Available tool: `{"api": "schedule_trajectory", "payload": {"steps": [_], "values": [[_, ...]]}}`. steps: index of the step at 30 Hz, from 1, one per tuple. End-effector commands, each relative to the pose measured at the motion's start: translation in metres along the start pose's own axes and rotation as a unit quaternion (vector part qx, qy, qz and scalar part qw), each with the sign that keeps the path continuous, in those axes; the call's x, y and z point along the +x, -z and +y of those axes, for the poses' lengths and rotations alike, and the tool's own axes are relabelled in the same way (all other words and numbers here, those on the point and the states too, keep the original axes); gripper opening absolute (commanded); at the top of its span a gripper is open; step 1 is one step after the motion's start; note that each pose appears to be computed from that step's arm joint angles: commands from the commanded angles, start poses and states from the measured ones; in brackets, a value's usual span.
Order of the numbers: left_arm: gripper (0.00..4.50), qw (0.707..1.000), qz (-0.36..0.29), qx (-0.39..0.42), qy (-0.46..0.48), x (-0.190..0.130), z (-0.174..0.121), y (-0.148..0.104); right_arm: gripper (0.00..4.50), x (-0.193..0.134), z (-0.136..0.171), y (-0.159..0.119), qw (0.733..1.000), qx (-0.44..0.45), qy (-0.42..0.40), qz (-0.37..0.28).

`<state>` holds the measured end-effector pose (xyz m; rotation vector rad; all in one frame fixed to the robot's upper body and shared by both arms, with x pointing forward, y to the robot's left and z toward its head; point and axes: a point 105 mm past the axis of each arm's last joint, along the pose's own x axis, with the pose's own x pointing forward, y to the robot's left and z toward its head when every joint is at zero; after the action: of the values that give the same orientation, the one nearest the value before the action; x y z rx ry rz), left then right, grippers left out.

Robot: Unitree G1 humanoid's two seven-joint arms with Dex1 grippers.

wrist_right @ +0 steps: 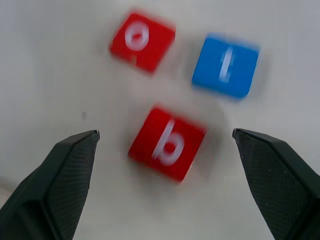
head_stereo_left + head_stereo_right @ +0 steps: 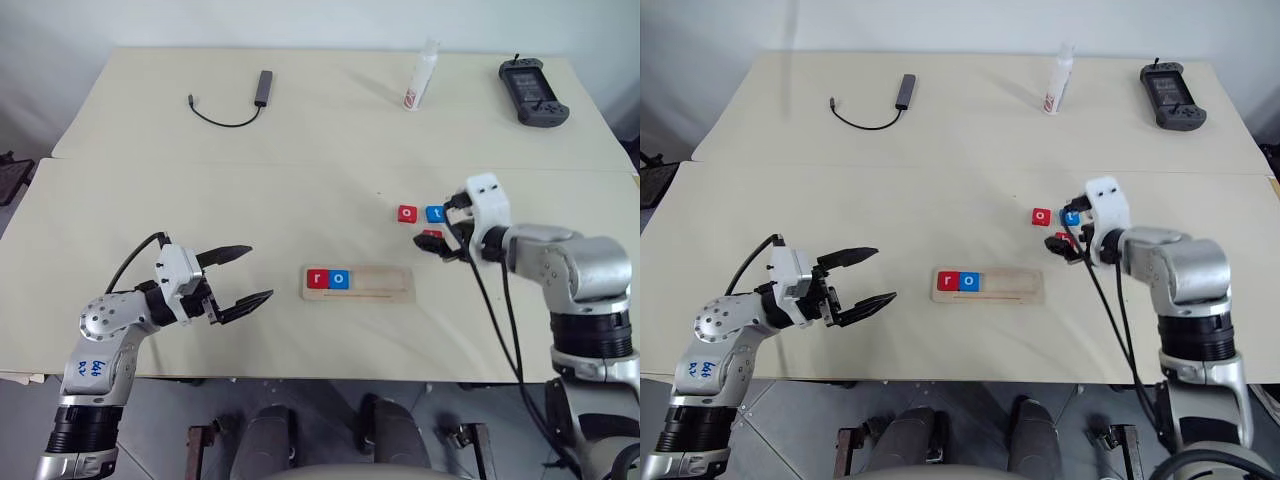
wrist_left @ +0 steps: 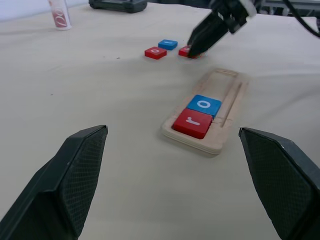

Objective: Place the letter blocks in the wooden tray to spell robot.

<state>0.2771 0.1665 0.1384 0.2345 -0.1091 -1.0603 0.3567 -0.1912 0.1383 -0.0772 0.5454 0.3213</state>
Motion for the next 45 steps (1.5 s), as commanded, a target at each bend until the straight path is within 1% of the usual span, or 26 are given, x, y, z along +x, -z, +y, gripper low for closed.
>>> {"api": "schedule_trajectory", "payload": {"steps": [1,3,6,12,13,14,18,22,28,34,36,37,39,41,43,45], "values": [[4.47,0.999,-0.013,0.024,0.02,0.004,-0.003,-0.013,4.5,-0.006,-0.006,0.001,0.999,0.022,0.038,-0.01],[4.47,0.999,-0.014,0.025,0.023,0.005,-0.002,-0.014,4.5,-0.005,-0.007,0.003,0.998,0.032,0.05,-0.009],[4.5,0.999,-0.019,0.027,0.028,0.006,-0.002,-0.017,3.88,-0.003,-0.008,0.003,0.997,0.037,0.063,-0.017],[4.5,0.998,-0.027,0.029,0.044,0.012,-0.006,-0.02,1.79,-0.002,-0.007,0.003,0.997,0.035,0.071,-0.02],[4.5,0.998,-0.027,0.029,0.047,0.012,-0.006,-0.02,1.51,-0.003,-0.007,0.003,0.997,0.032,0.072,-0.02],[4.5,0.998,-0.029,0.028,0.049,0.014,-0.007,-0.02,1.46,-0.005,-0.006,0.004,0.997,0.029,0.069,-0.017],[4.5,0.997,-0.032,0.02,0.06,0.02,-0.01,-0.017,1.46,-0.016,-0.011,0.005,0.997,0.021,0.077,-0.017],[4.5,0.996,-0.042,0.005,0.084,0.03,-0.016,-0.013,1.46,-0.038,-0.016,0.01,0.995,0.024,0.101,-0.013],[4.5,0.99,-0.055,-0.005,0.13,0.046,-0.021,-0.013,1.46,-0.06,-0.004,0.037,0.992,0.048,0.117,-0.008],[4.5,0.988,-0.052,-0.004,0.148,0.049,-0.016,-0.012,1.46,-0.062,0.011,0.056,0.988,0.077,0.13,-0.014],[4.5,0.987,-0.052,-0.003,0.15,0.049,-0.016,-0.012,2.19,-0.061,0.015,0.06,0.988,0.082,0.131,-0.012],[4.5,0.987,-0.052,-0.002,0.15,0.049,-0.016,-0.012,2.49,-0.061,0.015,0.06,0.988,0.083,0.131,-0.012],[4.5,0.987,-0.051,0.0,0.149,0.048,-0.016,-0.012,3.16,-0.061,0.014,0.057,0.989,0.078,0.128,-0.014],[4.5,0.988,-0.049,0.003,0.147,0.046,-0.015,-0.012,3.9,-0.066,0.008,0.049,0.992,0.053,0.116,-0.017],[4.5,0.989,-0.047,0.006,0.143,0.044,-0.014,-0.011,4.47,-0.072,0.004,0.038,0.995,0.017,0.093,-0.017],[4.5,0.989,-0.045,0.01,0.139,0.042,-0.012,-0.011,4.47,-0.079,0.002,0.029,0.998,-0.017,0.053,-0.015]]}}
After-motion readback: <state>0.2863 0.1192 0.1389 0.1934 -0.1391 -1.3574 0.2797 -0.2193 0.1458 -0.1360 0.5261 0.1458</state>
